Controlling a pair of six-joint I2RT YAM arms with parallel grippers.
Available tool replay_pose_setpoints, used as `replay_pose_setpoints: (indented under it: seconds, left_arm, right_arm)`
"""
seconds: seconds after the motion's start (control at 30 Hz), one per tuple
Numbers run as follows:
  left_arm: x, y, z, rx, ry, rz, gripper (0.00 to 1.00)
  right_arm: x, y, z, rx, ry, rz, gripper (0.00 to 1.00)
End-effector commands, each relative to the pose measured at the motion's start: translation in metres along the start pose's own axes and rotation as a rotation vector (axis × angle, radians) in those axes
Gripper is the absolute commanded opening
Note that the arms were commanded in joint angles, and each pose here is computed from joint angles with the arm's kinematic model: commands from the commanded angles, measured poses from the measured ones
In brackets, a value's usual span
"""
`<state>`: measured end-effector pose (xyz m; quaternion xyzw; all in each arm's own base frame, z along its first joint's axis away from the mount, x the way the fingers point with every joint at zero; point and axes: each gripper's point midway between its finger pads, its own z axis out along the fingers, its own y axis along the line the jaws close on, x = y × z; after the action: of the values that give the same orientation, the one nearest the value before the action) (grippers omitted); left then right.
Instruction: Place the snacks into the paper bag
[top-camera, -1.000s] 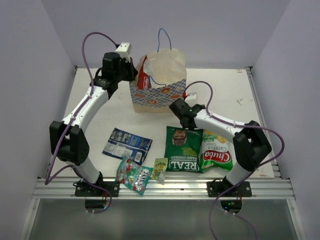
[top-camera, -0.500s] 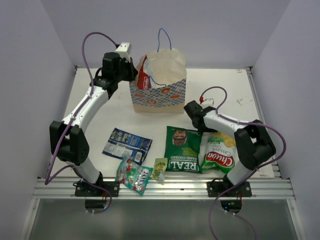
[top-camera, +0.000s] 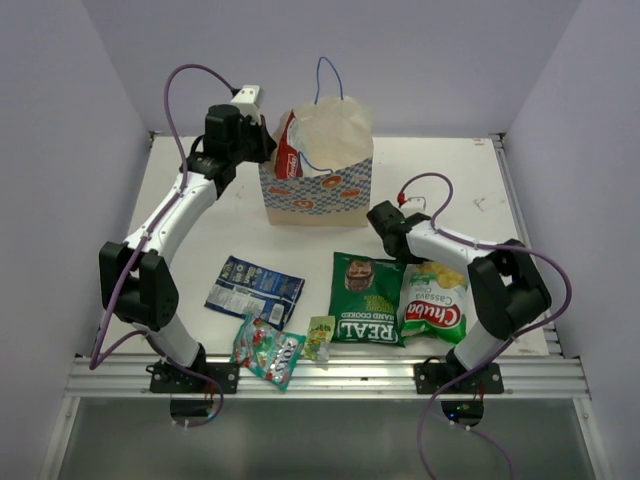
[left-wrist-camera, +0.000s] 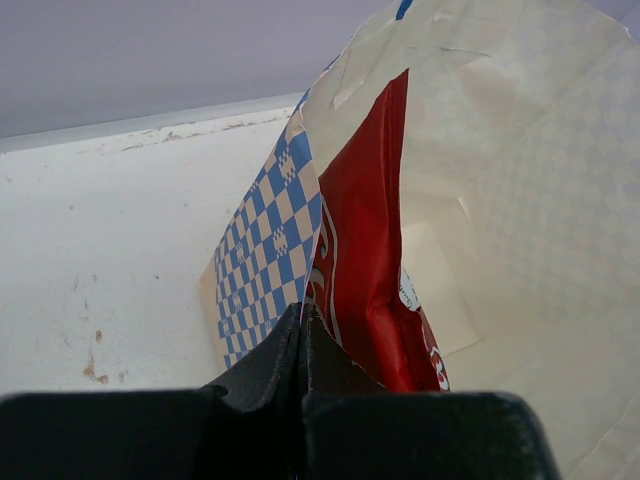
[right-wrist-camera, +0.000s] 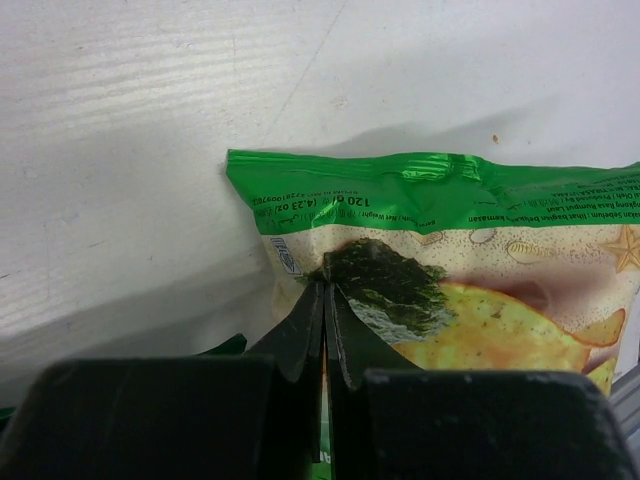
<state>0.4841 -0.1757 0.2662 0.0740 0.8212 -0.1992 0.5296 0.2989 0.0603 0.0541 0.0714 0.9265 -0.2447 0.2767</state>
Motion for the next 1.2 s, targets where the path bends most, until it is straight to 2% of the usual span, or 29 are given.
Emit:
replay_pose_setpoints:
  seconds: [0.0,0.23,0.4,0.73,1.0,1.17]
  left_arm:
    - [-0.019,-0.013,-0.005,0.046,-0.065,-0.006,0.00]
    - [-0.018,-0.013,-0.005,0.048,-0.065,-0.006,0.00]
    - [-0.017,-0.013,-0.003,0.047,-0.061,-0.007,0.00]
    - [-0.015,-0.011,-0.003,0.041,-0.057,-0.006,0.00]
    - [-0.015,-0.011,-0.003,0.039,-0.056,-0.003,0.00]
    - [-0.014,-0.010,-0.002,0.037,-0.052,-0.004,0.00]
  right_arm:
    - [-0.011,0.009,-0.004,-0.041,-0.025,0.038,0.00]
    - [-0.040,0.006,-0.037,-0.139,-0.091,0.073,0.00]
    - [-0.090,-0.004,-0.089,-0.240,-0.220,0.100,0.00]
    - [-0.147,-0.057,-0.150,-0.232,-0.392,0.196,0.00]
    - [-0.186,-0.068,-0.185,-0.288,-0.526,0.217,0.00]
    - [-0.231,-0.082,-0.217,-0.273,-0.628,0.220,0.00]
